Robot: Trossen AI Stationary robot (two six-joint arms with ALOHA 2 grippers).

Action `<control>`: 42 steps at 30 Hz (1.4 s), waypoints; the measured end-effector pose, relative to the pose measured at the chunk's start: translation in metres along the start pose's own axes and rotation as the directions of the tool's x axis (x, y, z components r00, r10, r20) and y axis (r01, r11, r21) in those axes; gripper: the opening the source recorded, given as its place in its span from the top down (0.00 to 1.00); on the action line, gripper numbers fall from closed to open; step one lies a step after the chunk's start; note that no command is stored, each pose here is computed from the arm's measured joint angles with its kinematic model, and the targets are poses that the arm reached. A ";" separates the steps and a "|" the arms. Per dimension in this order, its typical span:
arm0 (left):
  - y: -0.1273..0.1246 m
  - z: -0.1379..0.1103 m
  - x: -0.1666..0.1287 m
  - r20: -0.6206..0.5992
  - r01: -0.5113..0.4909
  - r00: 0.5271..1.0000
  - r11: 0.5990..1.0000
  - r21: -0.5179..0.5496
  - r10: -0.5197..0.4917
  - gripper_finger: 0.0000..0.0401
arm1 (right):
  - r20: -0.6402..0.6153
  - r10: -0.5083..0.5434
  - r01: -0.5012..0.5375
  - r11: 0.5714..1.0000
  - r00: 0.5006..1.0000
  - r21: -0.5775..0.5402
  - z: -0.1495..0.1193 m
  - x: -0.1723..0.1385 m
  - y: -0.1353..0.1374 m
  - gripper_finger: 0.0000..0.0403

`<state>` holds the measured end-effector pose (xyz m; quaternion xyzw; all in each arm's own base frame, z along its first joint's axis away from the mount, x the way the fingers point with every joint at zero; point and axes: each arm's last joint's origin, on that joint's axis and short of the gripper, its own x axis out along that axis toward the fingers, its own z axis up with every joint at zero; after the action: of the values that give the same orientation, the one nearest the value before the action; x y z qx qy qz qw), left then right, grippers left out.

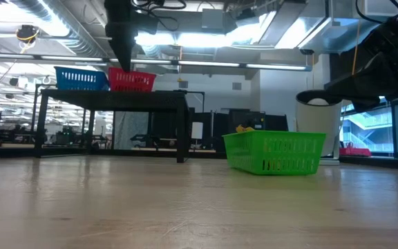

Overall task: Pick & Place Office Desk Supplies
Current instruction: Put the red bin with rubber bands on the shelf

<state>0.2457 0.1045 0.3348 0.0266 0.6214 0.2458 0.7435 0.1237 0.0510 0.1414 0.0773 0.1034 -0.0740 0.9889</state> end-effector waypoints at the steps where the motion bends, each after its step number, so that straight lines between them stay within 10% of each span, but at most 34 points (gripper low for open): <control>1: 0.000 0.000 0.001 -0.002 0.000 1.000 1.000 0.001 0.000 0.55 | 0.000 0.000 0.000 1.000 1.000 0.000 0.000 0.000 0.000 0.90; 42: 0.004 -0.005 0.004 -0.040 0.071 0.997 0.997 -0.017 -0.071 0.91 | 0.000 0.000 0.000 1.000 1.000 -0.001 0.000 0.000 0.000 0.90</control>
<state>0.2403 0.1089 0.3316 -0.0064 0.6349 0.2248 0.7392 0.1236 0.0510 0.1413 0.0770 0.1035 -0.0739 0.9889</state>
